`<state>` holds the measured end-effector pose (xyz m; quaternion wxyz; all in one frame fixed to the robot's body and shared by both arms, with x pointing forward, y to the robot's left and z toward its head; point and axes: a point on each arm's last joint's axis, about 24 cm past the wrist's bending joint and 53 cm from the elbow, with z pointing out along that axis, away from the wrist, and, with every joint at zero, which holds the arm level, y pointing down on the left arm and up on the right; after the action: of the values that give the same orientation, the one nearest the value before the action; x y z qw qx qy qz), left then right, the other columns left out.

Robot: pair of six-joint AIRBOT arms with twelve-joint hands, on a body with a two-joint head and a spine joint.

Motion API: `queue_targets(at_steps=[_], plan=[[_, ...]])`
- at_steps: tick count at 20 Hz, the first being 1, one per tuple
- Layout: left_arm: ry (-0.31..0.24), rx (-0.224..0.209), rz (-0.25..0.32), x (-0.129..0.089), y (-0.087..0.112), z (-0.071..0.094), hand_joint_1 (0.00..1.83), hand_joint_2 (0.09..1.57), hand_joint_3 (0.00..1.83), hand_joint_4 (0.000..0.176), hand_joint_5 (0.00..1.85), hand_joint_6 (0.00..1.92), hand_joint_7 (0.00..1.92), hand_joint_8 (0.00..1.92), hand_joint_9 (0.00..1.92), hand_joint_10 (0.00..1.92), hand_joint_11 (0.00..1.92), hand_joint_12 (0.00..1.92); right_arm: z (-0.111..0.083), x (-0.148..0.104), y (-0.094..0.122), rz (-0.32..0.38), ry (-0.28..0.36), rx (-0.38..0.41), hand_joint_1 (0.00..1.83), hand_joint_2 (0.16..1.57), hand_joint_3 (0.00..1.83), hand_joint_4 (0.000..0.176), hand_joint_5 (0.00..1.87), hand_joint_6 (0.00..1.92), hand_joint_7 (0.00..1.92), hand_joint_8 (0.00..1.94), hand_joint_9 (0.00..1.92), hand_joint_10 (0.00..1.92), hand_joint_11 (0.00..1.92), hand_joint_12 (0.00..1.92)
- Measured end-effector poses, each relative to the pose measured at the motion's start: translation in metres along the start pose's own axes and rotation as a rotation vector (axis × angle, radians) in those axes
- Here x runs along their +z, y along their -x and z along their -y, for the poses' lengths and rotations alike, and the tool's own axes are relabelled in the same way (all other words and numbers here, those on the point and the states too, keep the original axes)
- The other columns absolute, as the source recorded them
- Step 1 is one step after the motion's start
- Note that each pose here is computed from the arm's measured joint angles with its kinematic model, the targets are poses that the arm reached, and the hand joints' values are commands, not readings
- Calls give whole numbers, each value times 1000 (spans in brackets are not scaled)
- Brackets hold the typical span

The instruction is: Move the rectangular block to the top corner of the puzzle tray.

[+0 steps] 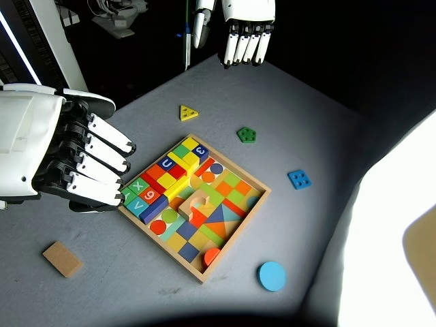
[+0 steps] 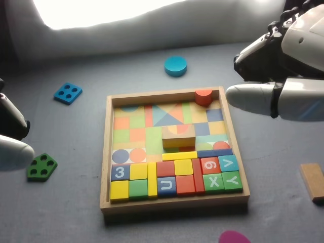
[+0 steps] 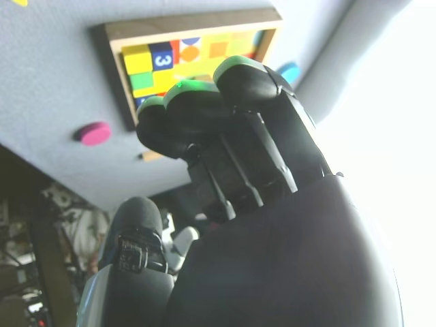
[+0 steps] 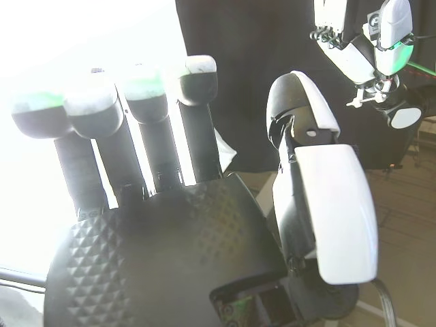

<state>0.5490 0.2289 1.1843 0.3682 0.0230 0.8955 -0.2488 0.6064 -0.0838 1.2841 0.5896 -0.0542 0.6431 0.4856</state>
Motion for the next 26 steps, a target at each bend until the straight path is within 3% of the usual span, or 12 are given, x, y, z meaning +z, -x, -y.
queue_targets(at_steps=[1,6,9,12,14,16,18,20,22,23,24,26], plan=[[2,0,-4,0,-1,-1,0,1162,24,0,76,4,97,1,94,10,0,442,0,0,-1,-3,-2,-2,0,1105,67,0,64,37,44,0,0,1,0,0],[1,0,-4,0,-1,0,0,1170,6,0,99,4,127,5,121,10,0,417,0,1,0,-2,-2,0,0,1107,56,0,49,25,48,2,5,2,0,0],[1,0,-3,0,-1,0,0,1176,6,0,95,9,110,5,107,2,0,379,17,1,-10,-46,-79,68,0,1111,51,3,111,49,64,8,4,1,0,0],[0,1,-3,0,-1,0,0,1172,1,0,85,1,113,4,114,5,0,352,28,6,-22,-92,-117,80,0,1103,40,47,293,118,57,4,0,0,0,0],[0,1,-3,0,-1,1,0,1172,1,0,79,0,108,1,104,1,0,338,38,16,-29,-124,-153,128,0,1104,22,64,426,124,96,2,0,0,0,0],[0,1,-4,0,-1,0,0,1174,1,0,80,6,103,4,86,3,0,284,48,23,-39,-152,-177,145,0,1106,17,57,545,160,115,6,0,0,0,0],[0,2,-4,0,-1,1,0,1175,1,0,79,5,109,6,92,6,0,282,54,30,-54,-193,-190,144,0,1114,5,28,747,115,159,0,0,0,0,0],[-7,11,-7,1,-3,5,0,1180,3,0,83,5,101,2,85,2,0,266,57,37,-70,-221,-188,112,0,1122,6,10,785,110,162,0,0,0,0,0],[-12,18,-12,1,-5,9,0,1177,1,0,89,4,98,0,84,0,0,316,58,42,-81,-240,-182,87,0,1119,4,0,805,111,168,3,0,0,0,0],[-12,18,-11,1,-5,9,0,1174,0,0,88,3,94,0,77,0,0,315,56,47,-84,-234,-168,70,0,1116,2,12,802,107,172,4,0,0,0,0],[-13,18,-9,1,-5,9,0,1179,1,0,91,4,96,1,80,2,0,312,51,51,-85,-221,-145,46,0,1116,3,3,811,107,167,1,0,0,0,0],[-15,17,-7,1,-4,10,0,1178,0,0,88,1,95,0,83,1,0,264,44,58,-89,-206,-117,16,0,1112,0,0,836,113,138,0,0,0,0,0]])
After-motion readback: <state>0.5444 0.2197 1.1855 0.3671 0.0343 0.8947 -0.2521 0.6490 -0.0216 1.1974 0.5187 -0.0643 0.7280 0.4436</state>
